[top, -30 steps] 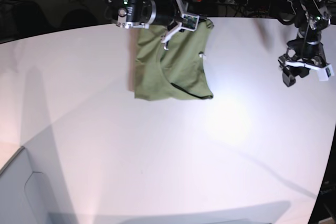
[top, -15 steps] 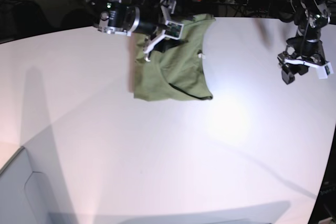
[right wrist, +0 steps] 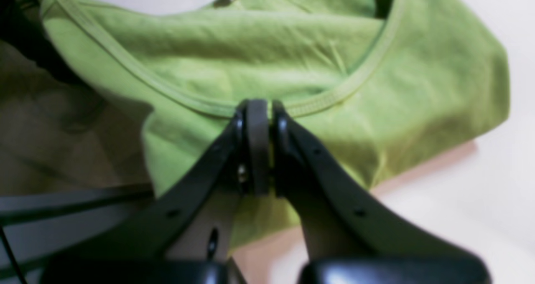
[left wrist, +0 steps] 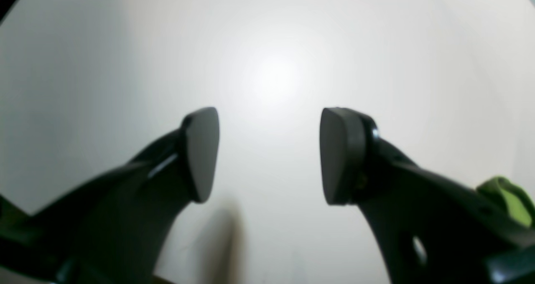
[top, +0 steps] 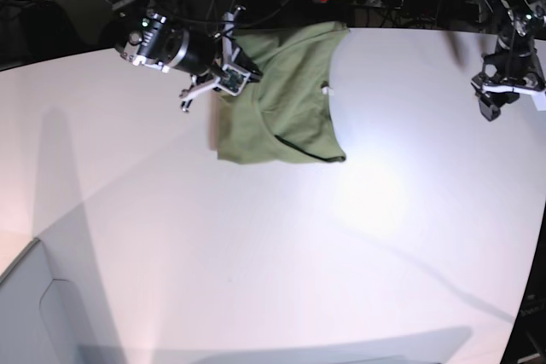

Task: Fold the T-shirt properly
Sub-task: 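Release the shirt with the right gripper and move it aside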

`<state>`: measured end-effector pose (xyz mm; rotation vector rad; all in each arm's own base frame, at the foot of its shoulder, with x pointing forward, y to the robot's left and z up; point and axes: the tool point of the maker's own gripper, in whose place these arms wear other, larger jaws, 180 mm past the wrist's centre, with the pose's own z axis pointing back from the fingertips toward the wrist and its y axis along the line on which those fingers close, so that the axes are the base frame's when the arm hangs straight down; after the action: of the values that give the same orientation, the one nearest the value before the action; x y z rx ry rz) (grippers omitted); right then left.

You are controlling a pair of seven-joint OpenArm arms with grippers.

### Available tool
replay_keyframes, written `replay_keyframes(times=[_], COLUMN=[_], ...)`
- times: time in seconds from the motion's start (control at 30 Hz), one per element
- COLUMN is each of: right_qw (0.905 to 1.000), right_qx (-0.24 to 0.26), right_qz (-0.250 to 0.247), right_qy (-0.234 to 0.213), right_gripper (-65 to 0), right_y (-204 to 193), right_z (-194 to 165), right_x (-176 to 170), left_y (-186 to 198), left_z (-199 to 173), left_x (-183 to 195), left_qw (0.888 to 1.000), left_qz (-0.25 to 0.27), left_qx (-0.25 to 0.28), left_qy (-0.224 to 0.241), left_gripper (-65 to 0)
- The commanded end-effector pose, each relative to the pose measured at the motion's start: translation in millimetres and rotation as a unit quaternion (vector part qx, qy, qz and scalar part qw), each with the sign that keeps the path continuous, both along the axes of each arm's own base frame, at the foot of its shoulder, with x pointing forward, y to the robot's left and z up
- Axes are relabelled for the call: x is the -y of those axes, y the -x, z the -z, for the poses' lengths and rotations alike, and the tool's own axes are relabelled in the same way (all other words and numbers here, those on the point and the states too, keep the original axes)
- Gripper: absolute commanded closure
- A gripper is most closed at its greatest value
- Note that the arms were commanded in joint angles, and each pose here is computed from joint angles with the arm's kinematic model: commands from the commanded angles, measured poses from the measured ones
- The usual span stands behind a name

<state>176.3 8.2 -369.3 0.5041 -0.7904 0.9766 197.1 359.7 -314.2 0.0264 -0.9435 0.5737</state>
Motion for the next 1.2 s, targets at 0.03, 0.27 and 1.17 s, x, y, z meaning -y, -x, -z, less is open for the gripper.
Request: replay_keyframes(times=[0.03, 0.27, 1.17], right_qw=[0.9999, 0.9992, 0.9988], right_qx=[0.006, -0.019, -0.047], right_qz=[0.009, 0.032, 0.009], right_qy=[-0.009, 0.016, -0.004], right_gripper=[0.0, 0.0, 0.0], right_y=[-1.9, -3.4, 45.5], right_z=[-5.6, 16.5, 8.4], right_x=[7.3, 30.1, 11.9], left_y=[-2.9, -0.8, -3.0], left_z=[-13.2, -10.4, -10.6], left_x=[-10.1, -17.8, -16.3], left_qw=[1.000, 1.000, 1.000], left_qz=[-0.005, -0.008, -0.006], left_qx=[0.018, 0.011, 0.013], left_qy=[-0.016, -0.016, -0.014], left_gripper=[-36.9, -36.9, -36.9])
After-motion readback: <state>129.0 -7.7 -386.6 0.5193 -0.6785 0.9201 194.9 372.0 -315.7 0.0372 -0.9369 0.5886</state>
